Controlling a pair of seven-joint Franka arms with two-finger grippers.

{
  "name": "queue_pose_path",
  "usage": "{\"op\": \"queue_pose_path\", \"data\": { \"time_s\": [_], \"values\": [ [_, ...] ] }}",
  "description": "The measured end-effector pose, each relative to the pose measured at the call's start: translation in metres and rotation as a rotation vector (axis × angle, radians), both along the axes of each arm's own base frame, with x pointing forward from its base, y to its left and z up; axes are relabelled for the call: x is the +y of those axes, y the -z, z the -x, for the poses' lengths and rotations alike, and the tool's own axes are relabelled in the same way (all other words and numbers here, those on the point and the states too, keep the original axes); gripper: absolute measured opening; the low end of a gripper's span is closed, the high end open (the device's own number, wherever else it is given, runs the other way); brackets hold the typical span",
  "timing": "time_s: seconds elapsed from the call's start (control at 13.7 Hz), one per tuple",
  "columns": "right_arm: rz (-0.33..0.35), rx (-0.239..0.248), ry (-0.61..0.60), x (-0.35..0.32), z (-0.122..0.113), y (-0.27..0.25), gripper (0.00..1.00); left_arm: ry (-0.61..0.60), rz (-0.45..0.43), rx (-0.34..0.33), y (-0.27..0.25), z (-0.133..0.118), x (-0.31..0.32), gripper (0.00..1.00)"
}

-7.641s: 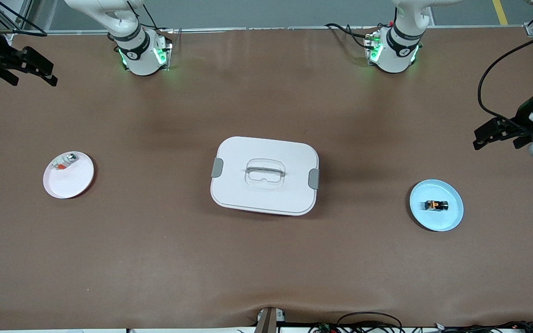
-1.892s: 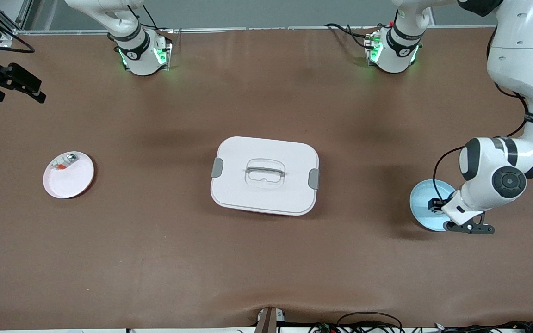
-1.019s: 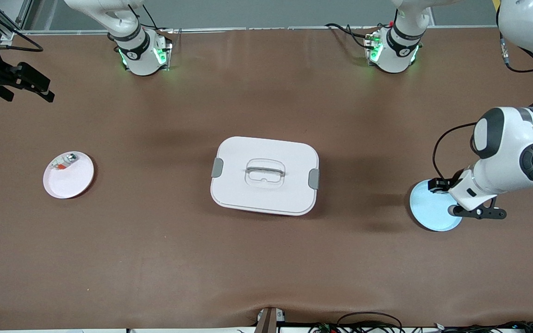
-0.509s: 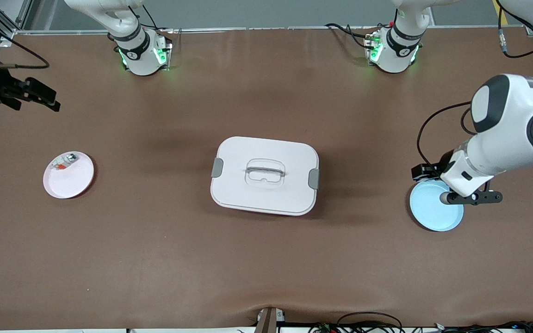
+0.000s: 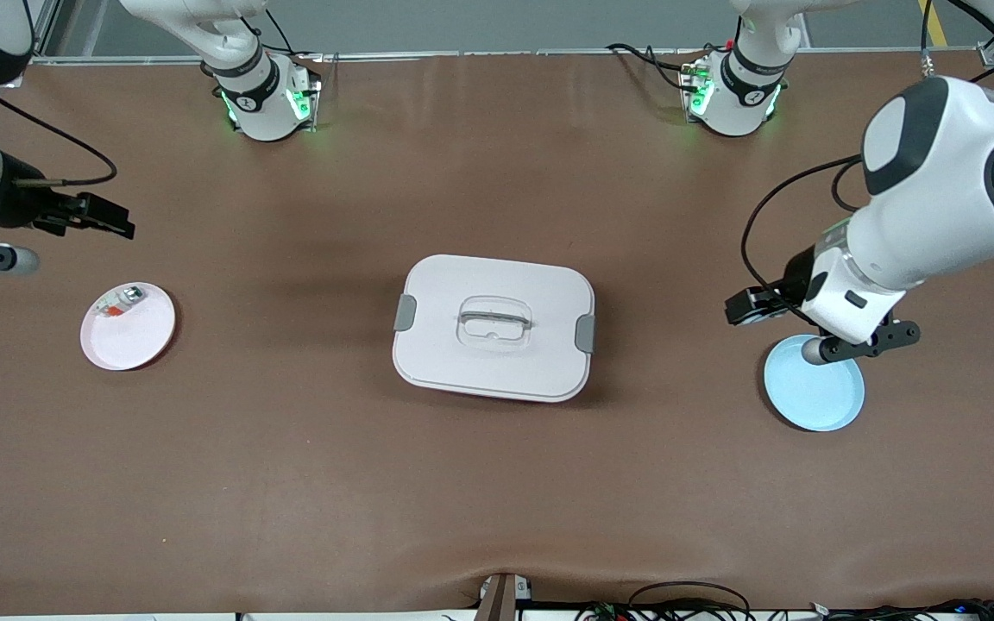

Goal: Transfer orange switch to right arm and place
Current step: 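Lift the switch with the left gripper while the right gripper rises, then carry the switch over the box while the right gripper approaches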

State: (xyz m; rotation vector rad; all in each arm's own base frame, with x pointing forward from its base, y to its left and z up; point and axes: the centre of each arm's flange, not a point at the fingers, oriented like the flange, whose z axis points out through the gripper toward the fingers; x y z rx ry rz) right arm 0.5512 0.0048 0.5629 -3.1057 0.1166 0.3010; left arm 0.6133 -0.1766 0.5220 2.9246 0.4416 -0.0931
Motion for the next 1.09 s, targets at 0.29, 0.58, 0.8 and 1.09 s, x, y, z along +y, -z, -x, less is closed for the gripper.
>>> {"op": "queue_pose_path", "data": {
  "time_s": [0.29,0.58,0.8,1.09],
  "values": [
    [0.002,0.034,0.003,0.0,-0.011,0.019,1.0,-0.104,0.065,0.008,-0.027,0.01,-0.037,0.72],
    [-0.014,0.038,0.014,-0.004,-0.011,0.021,1.0,-0.182,0.116,0.043,-0.04,0.021,-0.067,0.72],
    [-0.045,0.042,0.026,-0.004,-0.011,0.023,1.0,-0.22,0.148,0.075,-0.047,0.034,-0.094,0.72],
    [-0.091,0.048,0.036,-0.001,-0.011,0.027,1.0,-0.285,0.193,0.086,-0.06,0.043,-0.115,0.72]
  ]
}}
